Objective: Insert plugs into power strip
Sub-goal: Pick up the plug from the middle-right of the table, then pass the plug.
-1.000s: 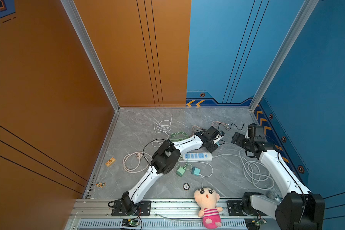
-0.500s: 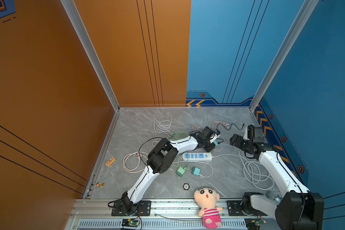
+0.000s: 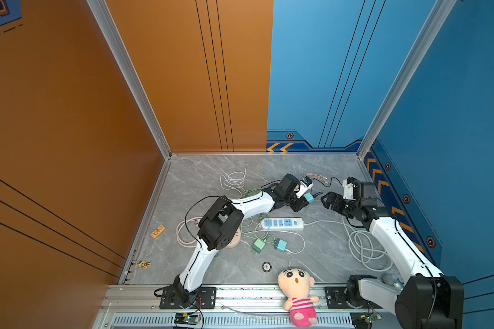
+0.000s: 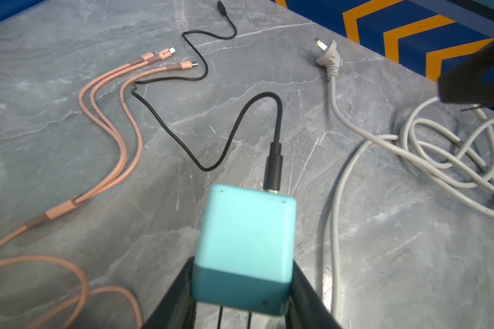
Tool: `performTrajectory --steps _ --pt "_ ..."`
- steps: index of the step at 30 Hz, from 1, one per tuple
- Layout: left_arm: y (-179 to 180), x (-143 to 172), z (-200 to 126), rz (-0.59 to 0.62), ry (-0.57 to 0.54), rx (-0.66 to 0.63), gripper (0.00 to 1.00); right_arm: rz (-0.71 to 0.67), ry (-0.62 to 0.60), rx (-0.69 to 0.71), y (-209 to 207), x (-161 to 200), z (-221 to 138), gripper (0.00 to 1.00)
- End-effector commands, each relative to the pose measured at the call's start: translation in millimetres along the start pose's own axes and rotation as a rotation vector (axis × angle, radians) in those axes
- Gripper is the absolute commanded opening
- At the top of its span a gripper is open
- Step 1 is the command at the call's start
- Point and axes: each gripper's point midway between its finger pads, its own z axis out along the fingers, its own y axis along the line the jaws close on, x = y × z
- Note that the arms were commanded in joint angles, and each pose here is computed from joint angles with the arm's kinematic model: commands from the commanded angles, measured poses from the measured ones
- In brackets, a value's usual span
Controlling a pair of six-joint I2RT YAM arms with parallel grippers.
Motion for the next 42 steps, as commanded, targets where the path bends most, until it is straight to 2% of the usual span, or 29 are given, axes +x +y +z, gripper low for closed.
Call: performTrajectory --steps 1,7,12,21,25,29,34,38,42 --pt "-16 -20 -17 0.002 -0.066 0.064 0.33 0.015 0.031 -0.072 13 5 10 0.9" --pt "-22 -30 -34 0.028 -0.102 0.07 0.33 0.007 0.063 -0.086 20 6 22 0.86" --pt "-34 -37 -44 0.035 -0.127 0.125 0.33 0.011 0.073 -0.095 23 6 27 0.81" --pt "-38 -26 -43 0.041 -0.105 0.137 0.33 0.033 0.053 -0.183 40 -1 24 0.8" --pt "-36 -20 -41 0.036 -0.101 0.128 0.34 0.026 0.048 -0.217 48 -4 19 0.76" --pt "-45 -20 -44 0.055 -0.105 0.174 0.33 0.028 0.039 -0.22 49 -6 16 0.76" --pt "-48 -20 -48 0.075 -0.114 0.182 0.33 0.045 0.066 -0.241 53 -4 21 0.74" --pt "-48 -19 -49 0.077 -0.116 0.182 0.33 0.035 0.08 -0.262 57 -1 21 0.68" --pt "-49 -22 -52 0.085 -0.136 0.186 0.33 0.013 0.107 -0.311 65 5 18 0.67"
